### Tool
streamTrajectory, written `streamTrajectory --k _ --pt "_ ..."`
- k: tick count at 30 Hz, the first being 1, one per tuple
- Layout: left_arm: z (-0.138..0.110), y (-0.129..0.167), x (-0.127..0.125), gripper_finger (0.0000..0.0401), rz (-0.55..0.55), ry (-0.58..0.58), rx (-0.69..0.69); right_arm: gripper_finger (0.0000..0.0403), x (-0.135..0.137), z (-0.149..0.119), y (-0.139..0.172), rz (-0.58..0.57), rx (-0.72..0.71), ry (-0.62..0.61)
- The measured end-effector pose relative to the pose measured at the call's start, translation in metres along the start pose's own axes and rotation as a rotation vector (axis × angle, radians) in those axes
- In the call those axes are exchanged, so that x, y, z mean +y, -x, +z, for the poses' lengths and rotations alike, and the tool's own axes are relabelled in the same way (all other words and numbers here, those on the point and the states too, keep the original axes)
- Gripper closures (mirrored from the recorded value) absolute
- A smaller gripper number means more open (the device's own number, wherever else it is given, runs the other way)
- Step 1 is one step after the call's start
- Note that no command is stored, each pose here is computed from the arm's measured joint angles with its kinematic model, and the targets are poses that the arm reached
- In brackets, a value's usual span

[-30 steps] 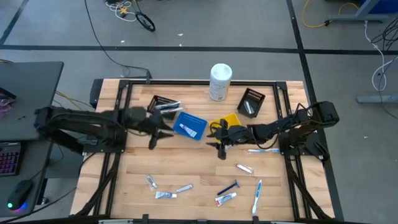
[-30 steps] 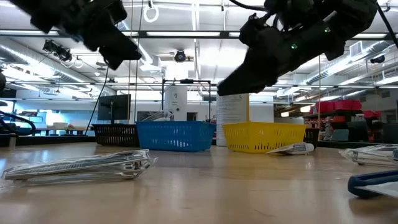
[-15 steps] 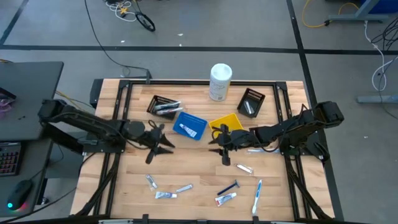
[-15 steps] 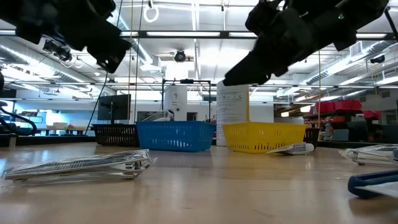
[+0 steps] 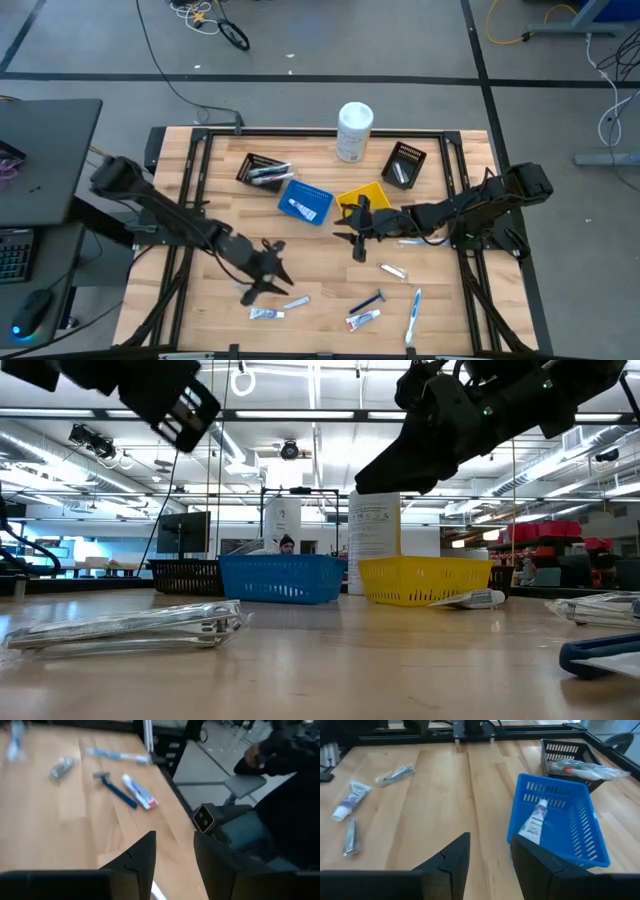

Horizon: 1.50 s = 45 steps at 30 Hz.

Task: Pick & Place Travel size toiletries
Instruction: Put the white toothpaste into the blue bin

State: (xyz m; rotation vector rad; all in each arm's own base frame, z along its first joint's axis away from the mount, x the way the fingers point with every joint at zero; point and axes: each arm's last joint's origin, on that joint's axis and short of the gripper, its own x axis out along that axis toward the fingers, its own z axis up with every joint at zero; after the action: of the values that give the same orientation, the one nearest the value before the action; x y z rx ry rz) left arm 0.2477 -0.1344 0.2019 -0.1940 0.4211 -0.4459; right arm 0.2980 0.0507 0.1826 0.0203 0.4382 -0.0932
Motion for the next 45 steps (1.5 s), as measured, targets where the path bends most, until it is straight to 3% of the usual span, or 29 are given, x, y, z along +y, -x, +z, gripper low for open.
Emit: streamTrajectory --k 9,24,34,45 --pt "-0.04 -0.036 -0.022 0.0203 0.001 -0.068 0.266 0.0254 0.012 -0.002 0.002 0.037 0.005 -0.029" --pt "-0.074 -0.028 -0.061 0.0193 0.197 0.032 0.328 0.0254 0.019 -0.011 -0.001 -0.023 0.028 -0.026" --pt "-0.109 -0.042 -0.062 0.0194 0.254 0.05 0.419 0.0254 0.019 -0.011 -0.001 -0.029 0.023 -0.028" --pt "-0.109 -0.042 -0.059 0.0287 0.302 0.063 0.398 0.0254 0.019 -0.011 -0.001 -0.028 0.023 -0.028"
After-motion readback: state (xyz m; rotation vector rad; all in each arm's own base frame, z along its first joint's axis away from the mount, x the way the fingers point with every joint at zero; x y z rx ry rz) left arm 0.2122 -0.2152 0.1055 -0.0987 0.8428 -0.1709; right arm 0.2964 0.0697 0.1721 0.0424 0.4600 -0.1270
